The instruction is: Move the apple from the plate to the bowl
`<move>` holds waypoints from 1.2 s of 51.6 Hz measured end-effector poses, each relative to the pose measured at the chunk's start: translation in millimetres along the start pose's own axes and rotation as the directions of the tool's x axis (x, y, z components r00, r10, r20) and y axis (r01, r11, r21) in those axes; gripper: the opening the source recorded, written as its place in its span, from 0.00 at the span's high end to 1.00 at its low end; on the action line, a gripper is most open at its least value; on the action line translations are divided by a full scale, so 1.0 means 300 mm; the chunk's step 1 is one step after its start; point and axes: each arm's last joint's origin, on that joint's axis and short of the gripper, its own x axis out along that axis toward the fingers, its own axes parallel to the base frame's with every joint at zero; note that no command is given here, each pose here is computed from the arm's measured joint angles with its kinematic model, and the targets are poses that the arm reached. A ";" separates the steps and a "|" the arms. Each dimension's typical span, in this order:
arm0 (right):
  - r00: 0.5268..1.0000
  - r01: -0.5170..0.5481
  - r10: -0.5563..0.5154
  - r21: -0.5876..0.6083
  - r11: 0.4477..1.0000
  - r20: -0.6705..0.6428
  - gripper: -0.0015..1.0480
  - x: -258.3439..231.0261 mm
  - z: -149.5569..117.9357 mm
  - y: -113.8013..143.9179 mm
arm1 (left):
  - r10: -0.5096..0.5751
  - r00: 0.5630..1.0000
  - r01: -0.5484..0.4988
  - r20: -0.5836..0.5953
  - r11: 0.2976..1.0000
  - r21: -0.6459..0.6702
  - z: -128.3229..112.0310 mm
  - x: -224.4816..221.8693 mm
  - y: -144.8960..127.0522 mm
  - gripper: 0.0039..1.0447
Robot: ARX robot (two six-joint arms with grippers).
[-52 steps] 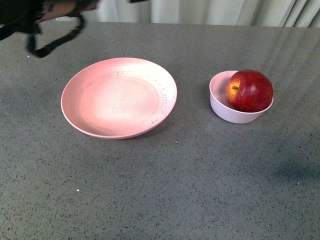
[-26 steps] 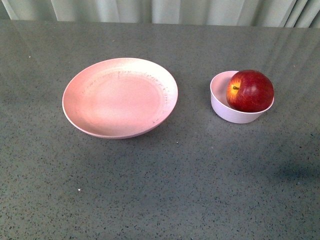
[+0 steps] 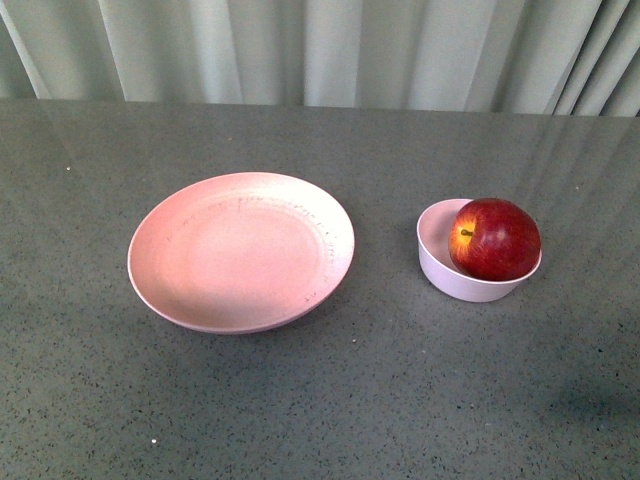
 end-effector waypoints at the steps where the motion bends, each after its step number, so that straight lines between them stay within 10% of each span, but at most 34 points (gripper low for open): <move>1: 1.000 0.000 0.000 0.000 1.000 0.000 0.09 0.000 0.000 0.000 | 0.000 1.000 0.000 0.000 1.000 0.000 0.000 -0.007 0.002 0.99; 62: 1.000 0.000 0.000 0.000 1.000 0.000 0.09 0.000 0.000 0.000 | 0.002 1.000 -0.002 0.029 1.000 0.000 0.029 -0.206 0.042 0.99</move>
